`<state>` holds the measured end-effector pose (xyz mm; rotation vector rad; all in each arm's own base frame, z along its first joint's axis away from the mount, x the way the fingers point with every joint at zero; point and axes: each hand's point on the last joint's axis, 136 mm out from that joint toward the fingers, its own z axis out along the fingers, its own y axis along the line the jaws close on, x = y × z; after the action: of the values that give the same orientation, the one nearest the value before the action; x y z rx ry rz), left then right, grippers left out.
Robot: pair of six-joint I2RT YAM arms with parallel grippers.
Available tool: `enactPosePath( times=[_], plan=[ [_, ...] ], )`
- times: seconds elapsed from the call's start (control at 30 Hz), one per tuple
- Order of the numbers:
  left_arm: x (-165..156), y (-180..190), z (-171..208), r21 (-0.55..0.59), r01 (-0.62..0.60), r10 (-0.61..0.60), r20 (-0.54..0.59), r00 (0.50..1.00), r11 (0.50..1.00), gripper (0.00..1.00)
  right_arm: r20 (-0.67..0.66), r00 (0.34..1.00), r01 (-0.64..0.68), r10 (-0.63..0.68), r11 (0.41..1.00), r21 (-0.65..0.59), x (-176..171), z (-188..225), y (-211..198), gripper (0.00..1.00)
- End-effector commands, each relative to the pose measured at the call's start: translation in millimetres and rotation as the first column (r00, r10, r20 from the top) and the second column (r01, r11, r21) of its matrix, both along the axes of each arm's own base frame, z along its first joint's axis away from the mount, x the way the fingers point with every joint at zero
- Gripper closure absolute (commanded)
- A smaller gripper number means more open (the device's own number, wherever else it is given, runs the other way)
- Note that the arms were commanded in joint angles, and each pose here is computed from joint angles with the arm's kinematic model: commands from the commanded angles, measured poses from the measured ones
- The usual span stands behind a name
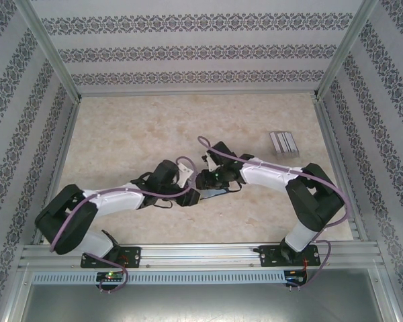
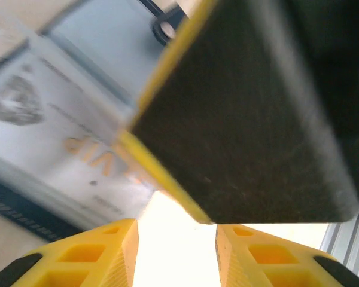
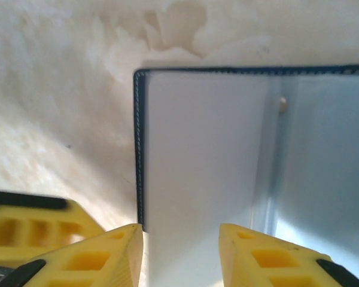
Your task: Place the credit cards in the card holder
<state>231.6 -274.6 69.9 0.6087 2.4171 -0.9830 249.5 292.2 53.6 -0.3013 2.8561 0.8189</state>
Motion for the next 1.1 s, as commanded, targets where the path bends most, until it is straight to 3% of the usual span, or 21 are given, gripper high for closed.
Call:
enactPosePath(
  times=[0.0, 0.1, 0.3, 0.77, 1.07],
  plan=[
    [23.0, 18.4, 21.5, -0.104, -0.134, 0.139, 0.039, 0.990, 0.985, 0.61, -0.006, 1.000, -0.024, 0.023, 0.985, -0.168, -7.0, -19.0, -19.4, 0.59],
    [33.1, 44.4, 23.7, -0.118, -0.245, 0.249, 0.025, 0.968, 0.962, 0.59, 0.017, 0.999, -0.046, 0.051, 0.973, -0.227, -8.1, -19.8, -18.2, 0.58],
    [40.6, 63.9, 11.1, -0.043, -0.311, 0.309, -0.037, 0.950, 0.950, 0.59, 0.072, 0.995, -0.038, 0.065, 0.946, -0.320, -4.6, -12.8, -19.7, 0.56],
    [47.8, 74.0, -17.1, 0.015, -0.381, 0.379, -0.139, 0.915, 0.924, 0.60, 0.096, 0.994, -0.015, 0.050, 0.942, -0.336, 0.0, -10.3, -1.6, 0.50],
    [51.7, 75.1, -24.6, 0.030, -0.385, 0.385, -0.166, 0.908, 0.922, 0.60, 0.133, 0.990, 0.019, 0.054, 0.869, -0.495, 0.3, -13.3, -21.8, 0.50]
  ],
)
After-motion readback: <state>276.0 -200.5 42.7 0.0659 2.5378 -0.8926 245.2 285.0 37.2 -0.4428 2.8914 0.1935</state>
